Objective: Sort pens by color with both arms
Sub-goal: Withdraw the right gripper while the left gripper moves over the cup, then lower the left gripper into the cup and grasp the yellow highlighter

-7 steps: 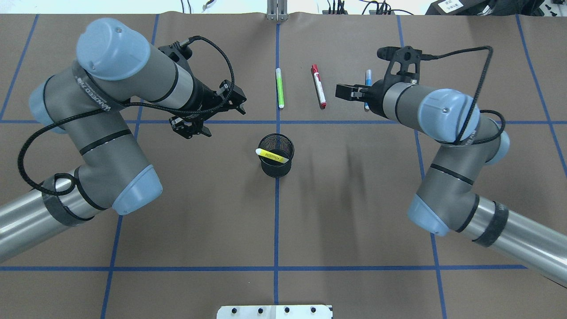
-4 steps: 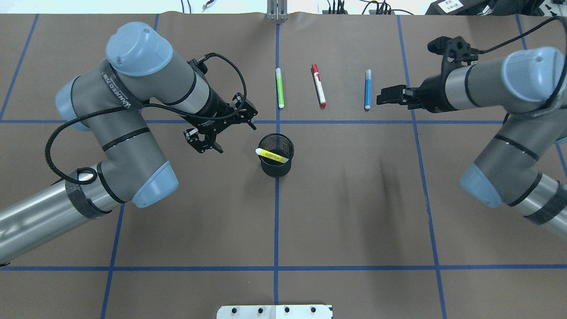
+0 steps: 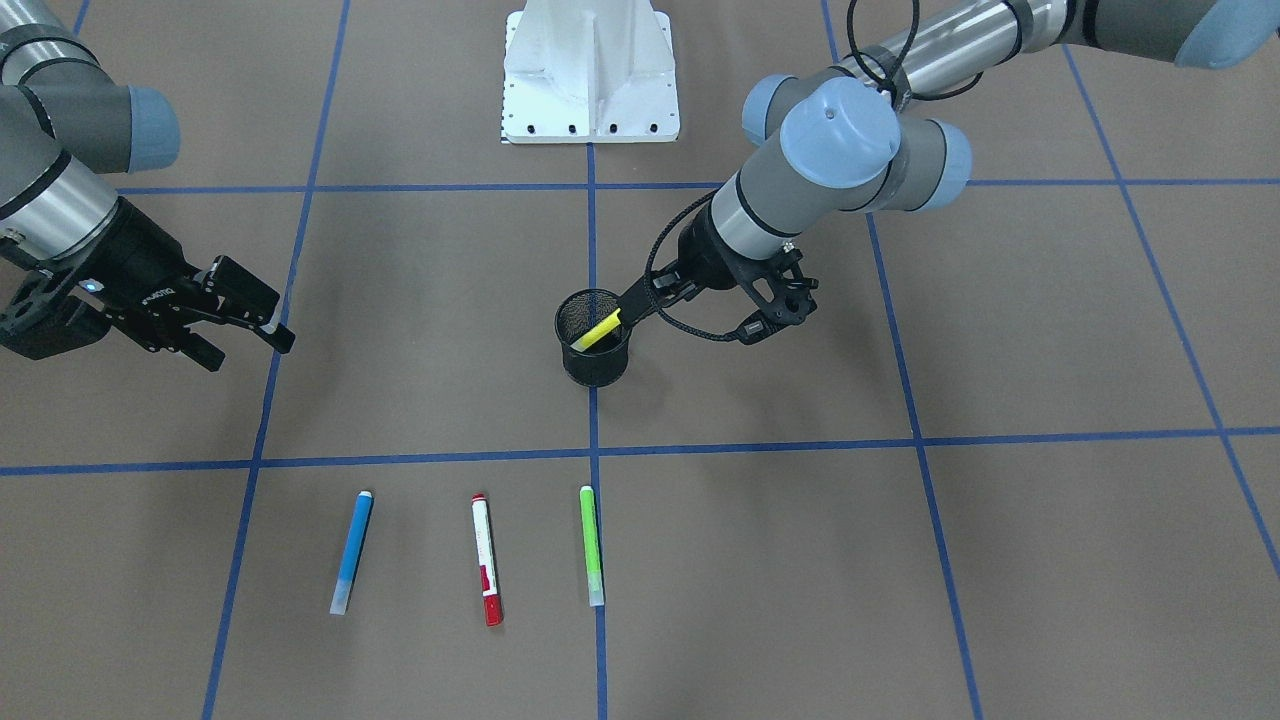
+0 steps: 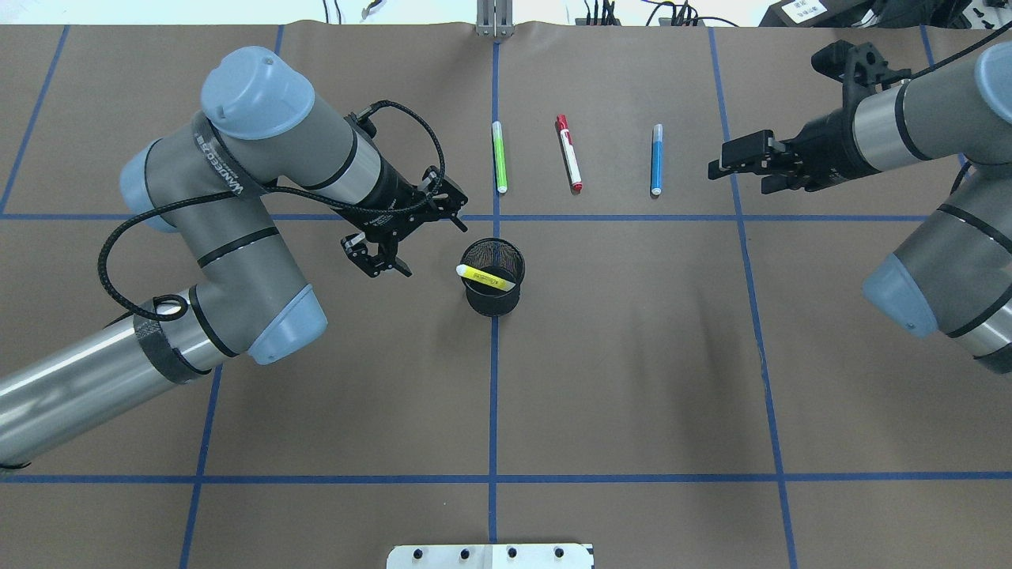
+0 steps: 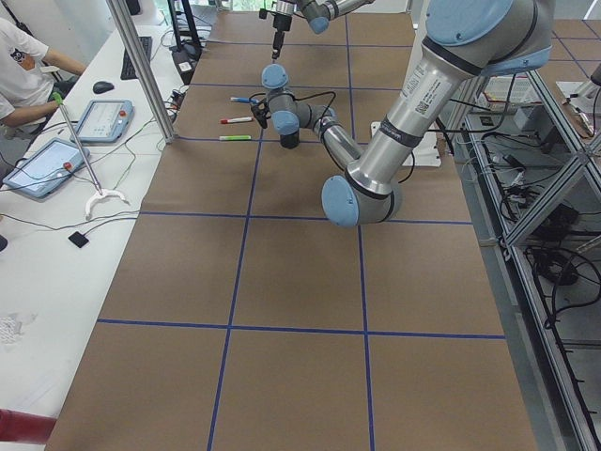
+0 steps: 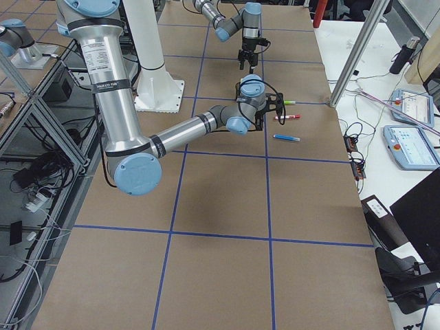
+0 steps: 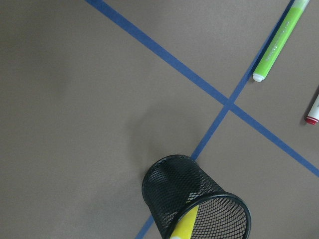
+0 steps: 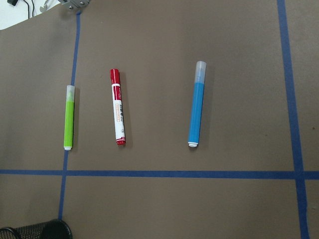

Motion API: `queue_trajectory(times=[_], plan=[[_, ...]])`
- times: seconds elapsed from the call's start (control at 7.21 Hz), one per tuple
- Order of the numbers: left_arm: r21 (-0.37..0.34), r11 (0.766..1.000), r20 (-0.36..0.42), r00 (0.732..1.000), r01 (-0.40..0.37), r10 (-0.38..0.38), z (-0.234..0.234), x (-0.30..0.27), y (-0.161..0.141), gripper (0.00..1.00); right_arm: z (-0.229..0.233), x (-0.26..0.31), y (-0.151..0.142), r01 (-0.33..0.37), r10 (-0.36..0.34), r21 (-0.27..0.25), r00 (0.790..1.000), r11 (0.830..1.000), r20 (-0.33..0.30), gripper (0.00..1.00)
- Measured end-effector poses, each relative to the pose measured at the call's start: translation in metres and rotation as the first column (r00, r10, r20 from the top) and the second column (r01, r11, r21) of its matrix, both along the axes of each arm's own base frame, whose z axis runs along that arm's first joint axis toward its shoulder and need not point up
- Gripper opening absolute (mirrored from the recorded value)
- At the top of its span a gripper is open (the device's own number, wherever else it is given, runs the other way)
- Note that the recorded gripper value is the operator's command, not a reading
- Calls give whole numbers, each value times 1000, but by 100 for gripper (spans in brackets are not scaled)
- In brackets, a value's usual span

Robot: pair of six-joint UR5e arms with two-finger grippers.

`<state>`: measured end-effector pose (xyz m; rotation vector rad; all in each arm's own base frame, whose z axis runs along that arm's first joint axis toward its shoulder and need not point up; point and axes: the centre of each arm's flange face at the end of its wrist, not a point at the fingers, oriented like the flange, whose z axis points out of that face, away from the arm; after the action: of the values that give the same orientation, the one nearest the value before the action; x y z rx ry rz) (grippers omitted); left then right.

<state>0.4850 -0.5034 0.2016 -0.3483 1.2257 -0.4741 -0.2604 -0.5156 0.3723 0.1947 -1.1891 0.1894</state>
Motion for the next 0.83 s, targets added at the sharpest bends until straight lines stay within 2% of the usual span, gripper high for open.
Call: queue_trajectory(times=[0.14, 0.28, 0.55, 0.83], plan=[[28, 1000, -41, 999, 4, -3, 6, 4, -3, 100, 4, 0, -3, -14, 14, -33, 1000, 999, 2, 99], [18, 1000, -57, 998, 12, -10, 13, 10, -7, 100, 8, -1, -5, -21, 22, -55, 1000, 998, 2, 99], [-73, 997, -70, 997, 19, -24, 10, 23, -1, 100, 10, -2, -7, -26, 26, -67, 1000, 997, 2, 99], [-178, 984, -75, 997, 17, -31, -2, 39, 13, 96, 11, -3, -8, -26, 26, -71, 1000, 997, 1, 99]])
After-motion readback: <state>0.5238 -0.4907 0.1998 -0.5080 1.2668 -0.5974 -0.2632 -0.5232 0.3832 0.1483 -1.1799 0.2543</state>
